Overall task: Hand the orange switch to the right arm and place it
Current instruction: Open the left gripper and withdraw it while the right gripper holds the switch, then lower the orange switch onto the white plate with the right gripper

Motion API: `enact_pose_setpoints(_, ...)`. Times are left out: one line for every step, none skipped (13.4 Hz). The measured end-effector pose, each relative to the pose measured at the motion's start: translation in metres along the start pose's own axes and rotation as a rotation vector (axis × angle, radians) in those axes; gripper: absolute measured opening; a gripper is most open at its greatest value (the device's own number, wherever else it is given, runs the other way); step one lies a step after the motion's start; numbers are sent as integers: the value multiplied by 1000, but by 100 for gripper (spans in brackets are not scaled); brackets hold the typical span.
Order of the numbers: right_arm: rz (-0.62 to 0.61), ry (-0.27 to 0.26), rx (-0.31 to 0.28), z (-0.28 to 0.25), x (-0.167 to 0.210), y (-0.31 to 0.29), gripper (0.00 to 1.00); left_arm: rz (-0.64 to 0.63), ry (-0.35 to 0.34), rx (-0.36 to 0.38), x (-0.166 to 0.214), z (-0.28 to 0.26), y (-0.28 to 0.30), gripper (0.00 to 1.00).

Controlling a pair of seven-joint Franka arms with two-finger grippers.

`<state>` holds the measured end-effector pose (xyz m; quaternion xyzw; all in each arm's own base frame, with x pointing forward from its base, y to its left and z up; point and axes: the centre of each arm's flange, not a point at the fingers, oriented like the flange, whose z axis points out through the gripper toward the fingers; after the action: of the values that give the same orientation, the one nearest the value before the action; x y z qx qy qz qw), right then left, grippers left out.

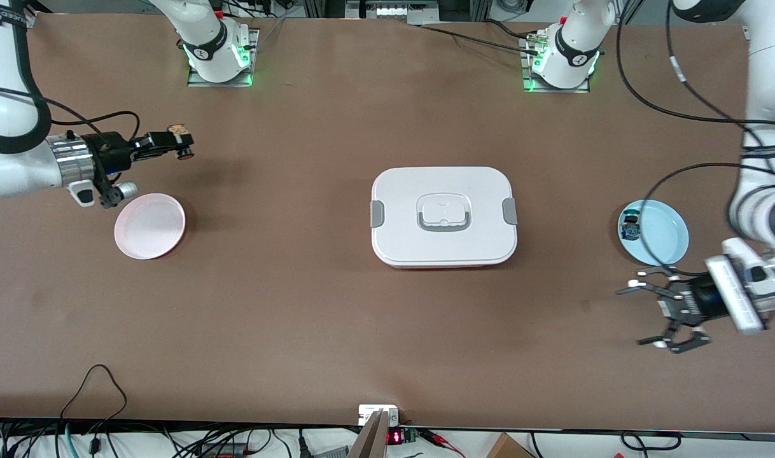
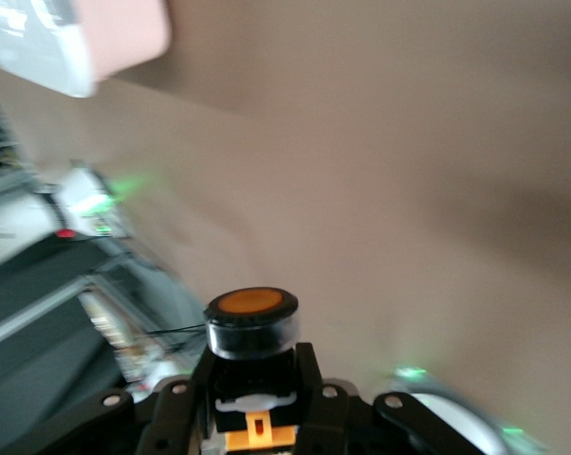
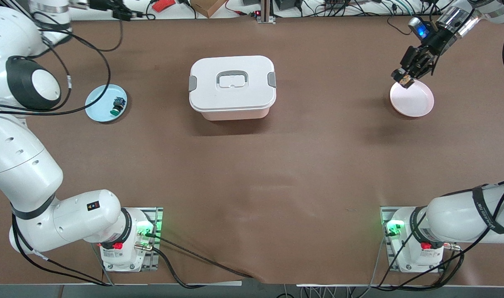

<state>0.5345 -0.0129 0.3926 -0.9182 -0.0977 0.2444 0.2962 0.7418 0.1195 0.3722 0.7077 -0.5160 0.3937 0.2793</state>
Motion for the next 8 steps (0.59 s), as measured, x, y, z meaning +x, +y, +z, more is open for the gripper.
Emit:
enact_pose_setpoints(-31,13,-75,-4,1,8,34,-8,-67,14,1,-17,-5,100)
enact_pose_setpoints(-64,16,-148,-7,3,14,34,-31,-126,24,6,-28,-7,100)
enact_pose_setpoints(-103,13,-225,-10,5,20,34,-59,-183,34,11,-36,-8,100)
enact_pose_setpoints(-154,7,-298,-13,7,26,34,-84,-240,47,17,-45,-8,100)
enact_pose_setpoints(-213,1,-362,-15,10,34,34,-106,-297,66,27,-56,-7,100)
enact_pose_setpoints(-280,-4,-421,-16,13,42,34,-130,-356,93,40,-68,-5,100)
enact_pose_setpoints(-360,-13,-476,-15,18,52,34,-162,-416,125,55,-81,-2,100)
enact_pose_setpoints(-453,-23,-530,-12,22,62,34,-198,-476,156,72,-93,4,100)
